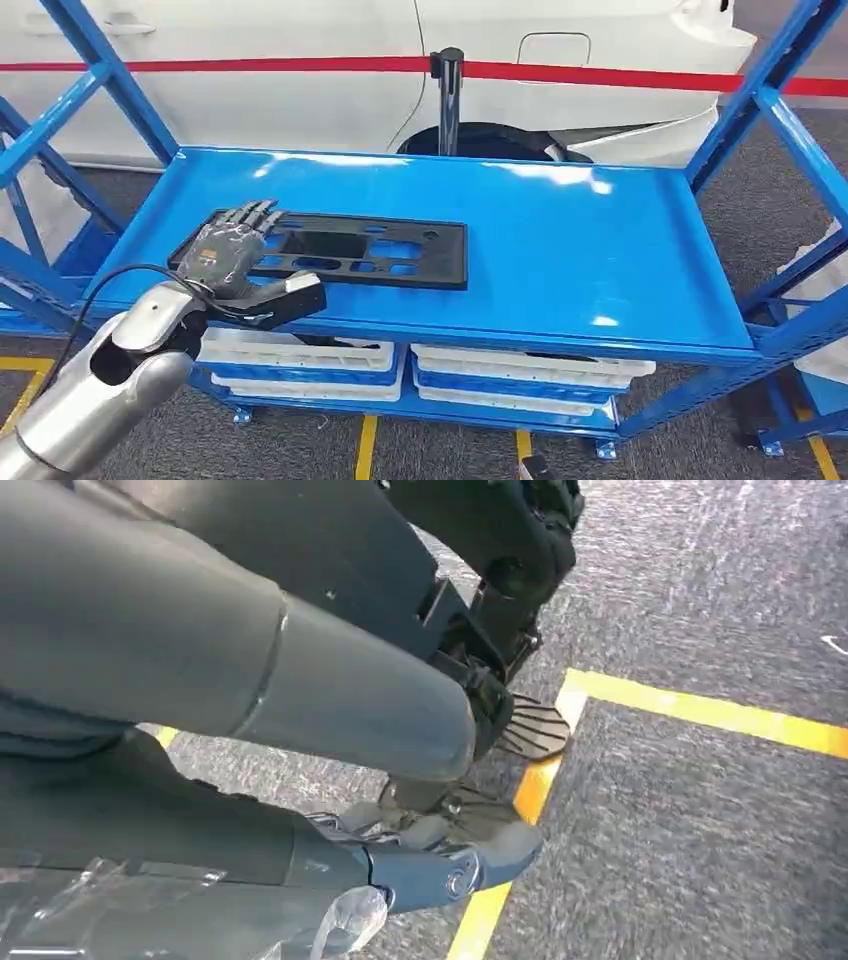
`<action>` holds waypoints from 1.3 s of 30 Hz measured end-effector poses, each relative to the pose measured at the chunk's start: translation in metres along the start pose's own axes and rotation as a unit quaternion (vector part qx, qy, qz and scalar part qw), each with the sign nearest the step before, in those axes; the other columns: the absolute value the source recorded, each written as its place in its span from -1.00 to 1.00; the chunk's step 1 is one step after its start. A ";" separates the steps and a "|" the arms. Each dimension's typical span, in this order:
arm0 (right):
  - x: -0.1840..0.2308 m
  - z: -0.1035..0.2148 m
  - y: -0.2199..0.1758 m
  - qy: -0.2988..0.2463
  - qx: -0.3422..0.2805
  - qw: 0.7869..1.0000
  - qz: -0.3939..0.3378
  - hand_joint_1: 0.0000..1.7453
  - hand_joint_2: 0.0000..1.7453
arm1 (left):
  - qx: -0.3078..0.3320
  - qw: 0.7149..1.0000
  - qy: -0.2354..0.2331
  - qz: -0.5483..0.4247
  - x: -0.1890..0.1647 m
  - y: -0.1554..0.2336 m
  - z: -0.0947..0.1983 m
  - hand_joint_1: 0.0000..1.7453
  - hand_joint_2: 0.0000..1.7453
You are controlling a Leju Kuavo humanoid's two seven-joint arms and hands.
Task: Take the parts from the cabinet and place them on the table.
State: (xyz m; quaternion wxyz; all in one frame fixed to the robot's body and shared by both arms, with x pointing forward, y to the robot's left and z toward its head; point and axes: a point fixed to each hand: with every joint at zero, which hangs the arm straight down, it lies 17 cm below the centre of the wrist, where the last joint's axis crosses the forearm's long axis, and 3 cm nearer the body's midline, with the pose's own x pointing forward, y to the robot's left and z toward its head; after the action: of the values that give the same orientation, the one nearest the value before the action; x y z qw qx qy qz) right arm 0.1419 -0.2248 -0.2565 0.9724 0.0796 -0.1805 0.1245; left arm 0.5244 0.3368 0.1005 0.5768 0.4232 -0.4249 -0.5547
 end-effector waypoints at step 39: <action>-0.001 0.000 0.008 0.001 0.006 1.000 0.002 -1.00 -1.00 | -0.007 0.997 -0.057 -0.045 0.045 -0.021 0.009 -1.00 1.00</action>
State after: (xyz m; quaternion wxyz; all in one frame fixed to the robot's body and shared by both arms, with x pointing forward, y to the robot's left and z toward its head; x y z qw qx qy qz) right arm 0.1388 -0.2176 -0.2566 0.9720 0.0847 -0.1785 0.1275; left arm 0.5113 0.2912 0.0840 0.5290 0.4054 -0.4333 -0.6067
